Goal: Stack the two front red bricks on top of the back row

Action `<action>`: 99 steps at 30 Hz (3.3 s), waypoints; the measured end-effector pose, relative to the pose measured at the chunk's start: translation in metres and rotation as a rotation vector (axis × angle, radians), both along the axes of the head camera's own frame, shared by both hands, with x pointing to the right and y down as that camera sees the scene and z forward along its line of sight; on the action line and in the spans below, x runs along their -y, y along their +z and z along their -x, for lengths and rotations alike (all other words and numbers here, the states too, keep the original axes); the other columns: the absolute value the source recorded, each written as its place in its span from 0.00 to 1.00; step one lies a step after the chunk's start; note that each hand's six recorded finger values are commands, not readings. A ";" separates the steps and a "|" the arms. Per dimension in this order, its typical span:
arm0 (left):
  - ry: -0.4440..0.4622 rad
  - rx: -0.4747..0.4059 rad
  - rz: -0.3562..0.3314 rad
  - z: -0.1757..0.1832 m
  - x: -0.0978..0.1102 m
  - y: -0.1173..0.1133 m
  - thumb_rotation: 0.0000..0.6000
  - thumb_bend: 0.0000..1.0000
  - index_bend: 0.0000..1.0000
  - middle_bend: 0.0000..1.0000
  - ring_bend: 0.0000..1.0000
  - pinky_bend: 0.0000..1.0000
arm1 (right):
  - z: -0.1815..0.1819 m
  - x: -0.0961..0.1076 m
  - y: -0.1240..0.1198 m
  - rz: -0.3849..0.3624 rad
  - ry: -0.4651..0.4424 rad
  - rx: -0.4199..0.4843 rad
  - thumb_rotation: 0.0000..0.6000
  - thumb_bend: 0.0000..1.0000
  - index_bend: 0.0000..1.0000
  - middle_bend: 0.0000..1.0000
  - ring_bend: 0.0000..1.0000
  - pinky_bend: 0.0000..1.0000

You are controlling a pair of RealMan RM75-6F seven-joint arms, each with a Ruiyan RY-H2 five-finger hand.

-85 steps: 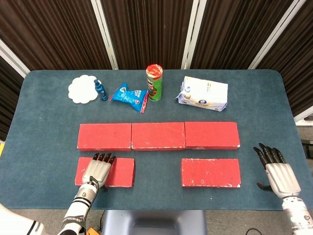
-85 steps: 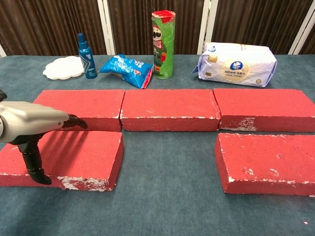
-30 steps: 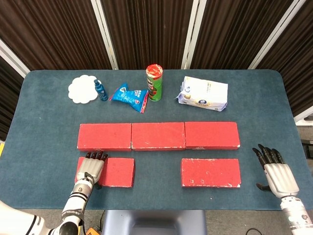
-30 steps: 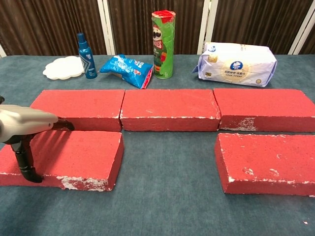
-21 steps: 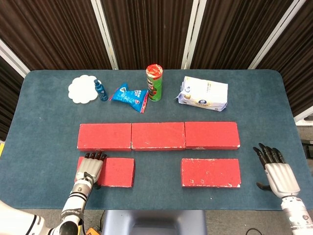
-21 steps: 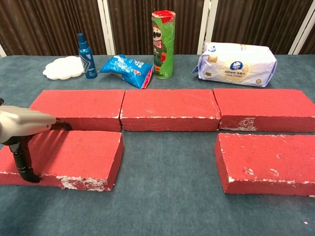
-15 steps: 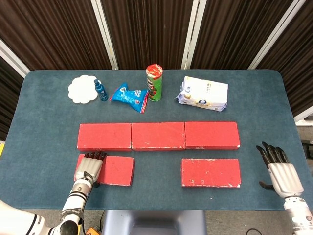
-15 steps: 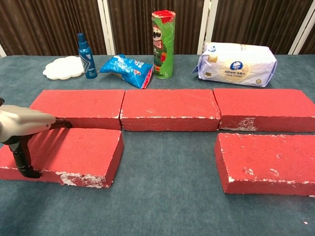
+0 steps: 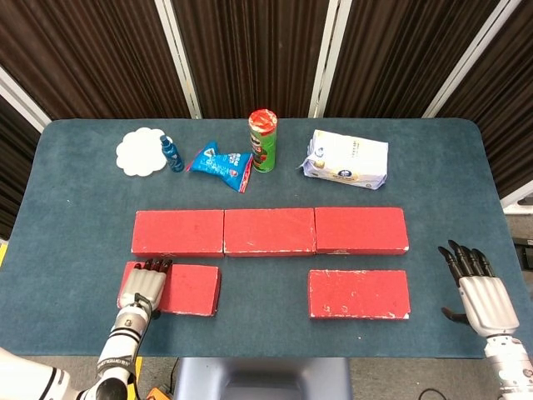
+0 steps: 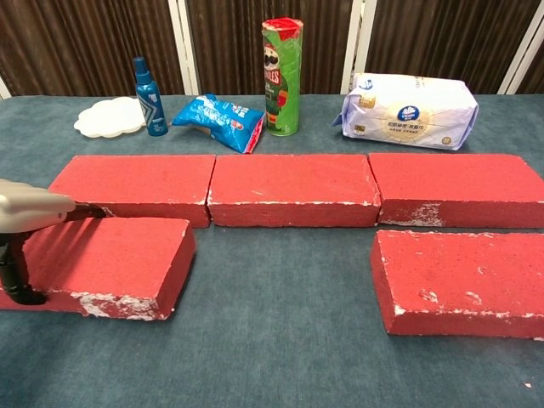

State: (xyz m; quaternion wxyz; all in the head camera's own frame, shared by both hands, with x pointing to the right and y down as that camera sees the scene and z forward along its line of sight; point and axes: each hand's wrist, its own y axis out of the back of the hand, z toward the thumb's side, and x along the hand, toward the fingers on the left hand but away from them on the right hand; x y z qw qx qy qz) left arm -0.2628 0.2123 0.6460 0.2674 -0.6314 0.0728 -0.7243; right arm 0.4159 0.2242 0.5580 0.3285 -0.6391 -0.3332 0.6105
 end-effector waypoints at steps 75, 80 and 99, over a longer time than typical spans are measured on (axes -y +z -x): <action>-0.042 0.078 -0.058 -0.180 0.155 -0.011 1.00 0.22 0.00 0.03 0.00 0.15 | -0.016 0.005 0.009 0.038 0.040 -0.027 1.00 0.00 0.10 0.08 0.09 0.00; -0.036 0.089 -0.058 -0.175 0.153 -0.009 1.00 0.22 0.00 0.03 0.00 0.15 | -0.015 0.004 0.009 0.037 0.039 -0.026 1.00 0.00 0.10 0.08 0.09 0.00; -0.065 0.105 -0.054 -0.155 0.152 0.001 1.00 0.22 0.00 0.00 0.00 0.14 | -0.010 0.002 0.013 0.050 0.031 -0.031 1.00 0.00 0.10 0.08 0.09 0.00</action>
